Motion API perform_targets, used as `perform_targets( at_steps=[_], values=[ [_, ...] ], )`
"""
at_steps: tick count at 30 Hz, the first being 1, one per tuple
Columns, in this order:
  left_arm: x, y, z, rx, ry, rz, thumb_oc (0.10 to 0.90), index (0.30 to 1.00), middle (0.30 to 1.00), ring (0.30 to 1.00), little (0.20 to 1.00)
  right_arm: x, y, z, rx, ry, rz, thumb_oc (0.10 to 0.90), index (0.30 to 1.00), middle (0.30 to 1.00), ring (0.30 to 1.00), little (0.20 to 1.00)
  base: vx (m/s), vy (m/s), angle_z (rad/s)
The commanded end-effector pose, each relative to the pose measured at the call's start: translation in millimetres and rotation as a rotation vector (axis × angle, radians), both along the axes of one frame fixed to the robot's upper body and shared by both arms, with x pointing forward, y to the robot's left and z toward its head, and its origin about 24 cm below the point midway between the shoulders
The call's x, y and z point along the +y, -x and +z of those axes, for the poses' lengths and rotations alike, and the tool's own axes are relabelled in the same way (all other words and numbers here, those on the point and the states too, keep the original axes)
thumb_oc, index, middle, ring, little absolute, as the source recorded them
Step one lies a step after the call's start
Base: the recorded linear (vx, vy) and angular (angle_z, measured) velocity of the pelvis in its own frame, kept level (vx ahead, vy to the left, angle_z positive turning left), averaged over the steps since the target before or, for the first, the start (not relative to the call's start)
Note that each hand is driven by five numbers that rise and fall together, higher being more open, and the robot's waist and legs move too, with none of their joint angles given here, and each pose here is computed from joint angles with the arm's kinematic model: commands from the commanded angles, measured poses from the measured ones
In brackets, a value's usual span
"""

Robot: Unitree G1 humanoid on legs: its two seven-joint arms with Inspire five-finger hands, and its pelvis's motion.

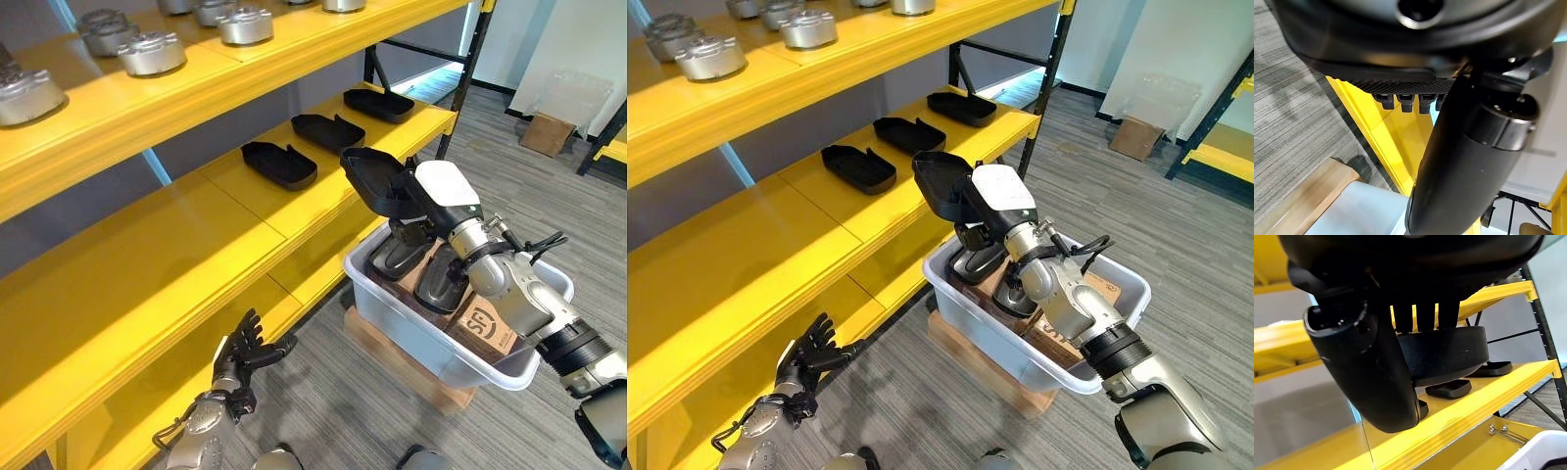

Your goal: Move parts from the plastic box to the shelf.

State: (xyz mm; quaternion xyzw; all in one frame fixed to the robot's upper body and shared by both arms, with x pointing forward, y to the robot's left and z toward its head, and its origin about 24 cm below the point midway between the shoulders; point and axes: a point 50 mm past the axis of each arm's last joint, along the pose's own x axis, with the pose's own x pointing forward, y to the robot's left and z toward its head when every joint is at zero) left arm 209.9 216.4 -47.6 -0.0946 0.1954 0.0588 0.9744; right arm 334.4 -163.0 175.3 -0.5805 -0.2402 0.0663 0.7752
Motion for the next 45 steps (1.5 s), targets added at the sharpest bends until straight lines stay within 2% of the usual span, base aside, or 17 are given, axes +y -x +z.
perform_targets(
  at_steps=[1, 13, 19, 26, 36, 45],
  values=[
    [4, -25, 43, -0.223, -0.072, -0.053, 0.9, 1.0, 1.0, 1.0, 1.0, 1, 13, 88, -0.403, -0.151, 0.03, 0.4, 0.3, 0.3, 0.3, 0.3, 0.05, 0.125, 0.21],
    [10, -31, 57, -0.277, -0.126, -0.04, 0.9, 1.0, 1.0, 1.0, 1.0, 10, 8, 79, -0.369, -0.151, 0.026, 0.4, 0.3, 0.3, 0.3, 0.3, 0.06, 0.187, 0.32],
    [-3, -46, 59, -0.287, -0.138, -0.076, 0.9, 1.0, 1.0, 1.0, 1.0, -8, 10, 77, -0.352, -0.115, -0.021, 0.4, 0.3, 0.3, 0.3, 0.3, 0.11, 0.193, 0.75],
    [-15, -58, 62, -0.299, -0.149, -0.108, 0.9, 1.0, 1.0, 1.0, 1.0, -25, 13, 80, -0.367, -0.139, -0.072, 0.4, 0.3, 0.3, 0.3, 0.3, 0.12, -0.13, 0.73],
    [-9, -37, 41, -0.218, -0.129, -0.093, 0.9, 1.0, 1.0, 1.0, 1.0, -34, 18, 78, -0.338, -0.184, -0.052, 0.4, 0.3, 0.3, 0.3, 0.3, 0.16, -0.181, 0.48],
    [-12, -28, 34, -0.188, -0.115, -0.112, 0.9, 1.0, 1.0, 1.0, 1.0, -21, 14, 85, -0.347, -0.201, 0.004, 0.4, 0.3, 0.3, 0.3, 0.3, 0.05, -0.128, 0.05]
  ],
)
